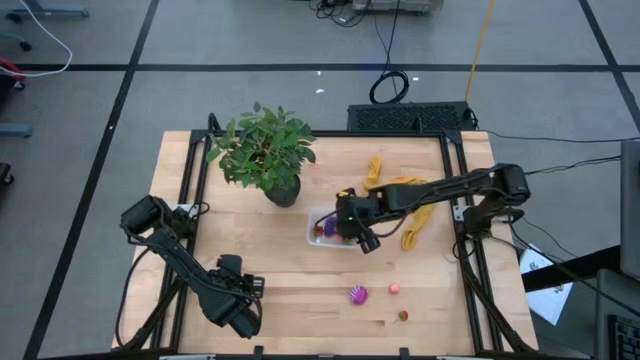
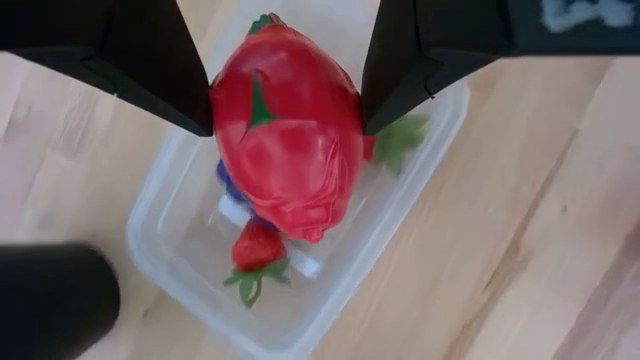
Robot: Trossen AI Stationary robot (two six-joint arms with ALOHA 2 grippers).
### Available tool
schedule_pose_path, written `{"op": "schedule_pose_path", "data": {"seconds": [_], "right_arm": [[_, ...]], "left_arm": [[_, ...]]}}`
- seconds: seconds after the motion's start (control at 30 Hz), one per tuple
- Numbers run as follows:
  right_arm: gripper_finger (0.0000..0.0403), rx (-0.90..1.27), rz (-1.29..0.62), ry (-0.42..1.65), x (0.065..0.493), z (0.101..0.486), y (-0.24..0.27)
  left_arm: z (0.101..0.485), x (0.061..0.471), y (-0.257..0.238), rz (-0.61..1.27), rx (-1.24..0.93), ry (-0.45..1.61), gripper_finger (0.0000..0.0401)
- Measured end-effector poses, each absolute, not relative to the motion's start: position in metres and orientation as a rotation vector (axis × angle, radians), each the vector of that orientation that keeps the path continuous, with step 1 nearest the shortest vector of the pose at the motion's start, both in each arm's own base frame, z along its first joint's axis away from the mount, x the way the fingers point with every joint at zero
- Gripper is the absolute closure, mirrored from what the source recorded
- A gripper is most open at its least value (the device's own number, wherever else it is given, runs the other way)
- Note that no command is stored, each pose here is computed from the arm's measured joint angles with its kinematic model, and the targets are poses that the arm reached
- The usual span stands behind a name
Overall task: Pick and placing Produce into tupperware
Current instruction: Put the dragon fruit into the bin
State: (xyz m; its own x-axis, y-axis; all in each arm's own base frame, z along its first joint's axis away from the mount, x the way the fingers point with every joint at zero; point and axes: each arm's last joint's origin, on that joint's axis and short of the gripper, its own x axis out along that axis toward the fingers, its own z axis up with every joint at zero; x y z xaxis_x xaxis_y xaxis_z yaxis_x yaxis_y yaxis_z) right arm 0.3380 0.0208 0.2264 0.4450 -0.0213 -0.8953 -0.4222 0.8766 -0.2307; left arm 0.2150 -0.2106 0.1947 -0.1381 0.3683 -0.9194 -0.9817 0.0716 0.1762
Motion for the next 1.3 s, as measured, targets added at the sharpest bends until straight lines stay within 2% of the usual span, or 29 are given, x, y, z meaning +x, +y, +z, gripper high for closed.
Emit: {"op": "schedule_pose_path", "data": {"seconds": [0.5, 0.9, 1.1, 1.3], "right_arm": [[0.0167, -0.553, 0.292, 0.997, 0.37, 0.221, 0.022], [0.0167, -0.509, 0.28, 0.9, 0.381, 0.221, 0.02], [0.0167, -0.482, 0.318, 0.922, 0.386, 0.208, 0.021], [0.0167, -0.478, 0.306, 0.898, 0.387, 0.21, 0.019]], "left_arm": [[0.195, 0.216, -0.21, 1.377, -0.757, 1.042, 0.0144], [0.195, 0.217, -0.209, 1.366, -0.747, 1.034, 0.0144], [0.195, 0.217, -0.209, 1.352, -0.73, 1.039, 0.0144], [0.195, 0.217, -0.209, 1.348, -0.726, 1.043, 0.0144]]}}
